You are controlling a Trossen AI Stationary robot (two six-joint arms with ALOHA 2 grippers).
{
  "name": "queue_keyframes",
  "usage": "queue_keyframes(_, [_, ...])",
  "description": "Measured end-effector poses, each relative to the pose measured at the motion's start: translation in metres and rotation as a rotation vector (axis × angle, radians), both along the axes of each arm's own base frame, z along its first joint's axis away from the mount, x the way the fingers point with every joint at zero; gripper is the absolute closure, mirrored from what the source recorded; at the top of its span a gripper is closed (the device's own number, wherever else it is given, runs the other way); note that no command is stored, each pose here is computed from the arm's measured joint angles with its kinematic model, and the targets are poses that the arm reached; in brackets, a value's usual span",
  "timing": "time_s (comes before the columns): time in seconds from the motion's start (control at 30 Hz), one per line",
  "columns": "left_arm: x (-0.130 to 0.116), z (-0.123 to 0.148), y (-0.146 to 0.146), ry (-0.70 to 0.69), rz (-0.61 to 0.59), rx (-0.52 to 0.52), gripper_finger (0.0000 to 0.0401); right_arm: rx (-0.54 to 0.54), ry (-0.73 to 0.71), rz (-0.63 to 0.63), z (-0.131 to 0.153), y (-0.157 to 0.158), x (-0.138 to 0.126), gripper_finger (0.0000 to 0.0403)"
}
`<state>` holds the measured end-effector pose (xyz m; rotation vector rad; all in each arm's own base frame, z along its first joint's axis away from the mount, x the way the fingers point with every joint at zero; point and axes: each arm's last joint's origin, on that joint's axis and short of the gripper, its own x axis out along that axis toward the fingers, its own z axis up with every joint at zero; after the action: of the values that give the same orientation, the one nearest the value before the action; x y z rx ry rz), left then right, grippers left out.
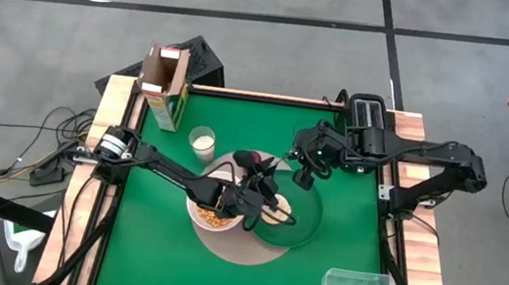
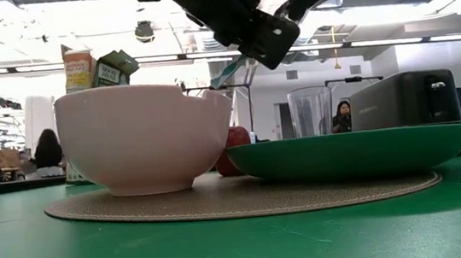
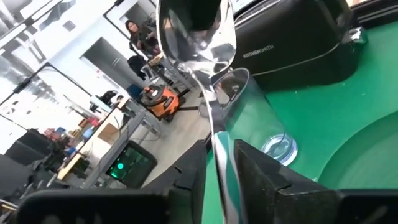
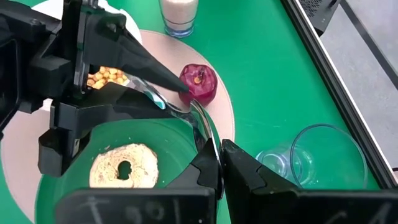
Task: Arrange a breakfast setting
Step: Put the spoon on the table mat to the right of the bowl
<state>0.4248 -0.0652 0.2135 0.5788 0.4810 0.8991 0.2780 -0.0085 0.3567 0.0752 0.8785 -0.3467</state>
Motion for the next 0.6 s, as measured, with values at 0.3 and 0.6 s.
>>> queue_keyframes(0.3, [-0.003,0.000,-0.010,0.010,0.028,0.027,0.0272,-0.002,0.020,-0.025,-0.001,-0.008,-0.002,0.0369])
queue_keyframes(0.6, [-0.003,0.000,-0.008,0.013,0.031,0.028,0.0272,0.005,0.018,-0.030,-0.001,-0.010,-0.002,0.0369])
